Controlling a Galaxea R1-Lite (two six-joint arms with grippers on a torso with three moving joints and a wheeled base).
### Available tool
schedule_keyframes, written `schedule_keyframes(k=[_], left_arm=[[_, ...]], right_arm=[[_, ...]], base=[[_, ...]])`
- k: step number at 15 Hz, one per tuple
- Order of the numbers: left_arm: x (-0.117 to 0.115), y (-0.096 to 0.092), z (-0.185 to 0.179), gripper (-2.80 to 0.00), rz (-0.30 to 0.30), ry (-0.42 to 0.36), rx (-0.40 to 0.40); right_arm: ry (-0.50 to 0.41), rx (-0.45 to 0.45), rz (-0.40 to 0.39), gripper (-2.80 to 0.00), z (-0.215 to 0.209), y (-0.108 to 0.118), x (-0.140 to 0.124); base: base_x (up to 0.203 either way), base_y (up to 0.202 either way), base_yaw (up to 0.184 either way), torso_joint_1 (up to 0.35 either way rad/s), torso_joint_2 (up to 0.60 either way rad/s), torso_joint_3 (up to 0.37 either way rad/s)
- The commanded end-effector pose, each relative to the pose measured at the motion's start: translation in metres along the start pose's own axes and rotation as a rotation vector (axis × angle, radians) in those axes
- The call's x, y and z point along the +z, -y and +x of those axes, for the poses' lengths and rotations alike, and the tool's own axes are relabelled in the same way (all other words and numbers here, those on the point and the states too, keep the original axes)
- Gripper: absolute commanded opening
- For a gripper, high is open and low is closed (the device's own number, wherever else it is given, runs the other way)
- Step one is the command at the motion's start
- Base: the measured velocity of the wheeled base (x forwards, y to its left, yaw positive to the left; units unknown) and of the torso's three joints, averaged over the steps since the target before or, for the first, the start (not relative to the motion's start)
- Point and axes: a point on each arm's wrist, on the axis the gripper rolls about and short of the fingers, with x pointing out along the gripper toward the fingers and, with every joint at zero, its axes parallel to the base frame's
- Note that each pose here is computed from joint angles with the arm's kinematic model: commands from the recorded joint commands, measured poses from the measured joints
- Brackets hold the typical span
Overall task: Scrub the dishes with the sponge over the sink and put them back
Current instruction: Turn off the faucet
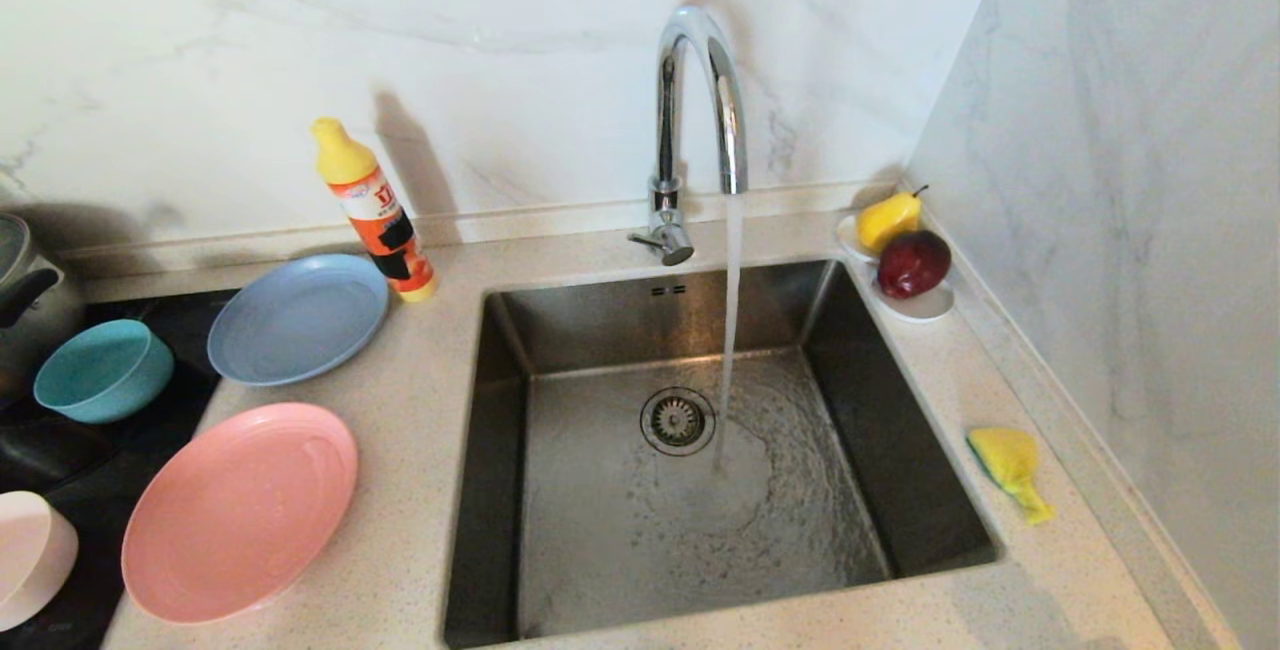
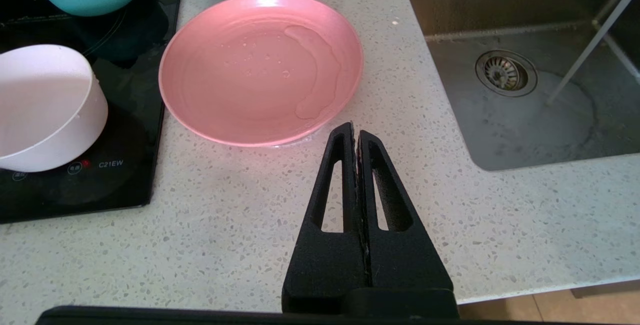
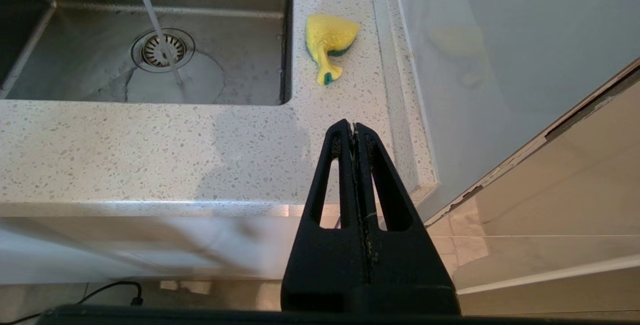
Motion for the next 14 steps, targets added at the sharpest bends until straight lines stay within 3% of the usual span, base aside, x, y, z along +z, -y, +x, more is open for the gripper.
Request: schedule_keyframes(k=[1, 14], left_arm=[[-0.0004, 0.0, 0.0001, -2.8, 0.003, -0.001, 0.0], [-0.0007, -0.0003, -0.0003, -2.8, -0.002, -0.009, 0.017]], right_arm=[[0.0, 0.0, -0.001, -2.8, 0.0, 0.0, 0.0], [0.0, 0.002, -0.002, -2.8, 0.0, 0.0, 0.0]], base=[[0.0, 0.0, 0.0, 0.0, 0.0, 0.0], [0.0, 0.0, 0.0, 0.0, 0.0, 0.0]])
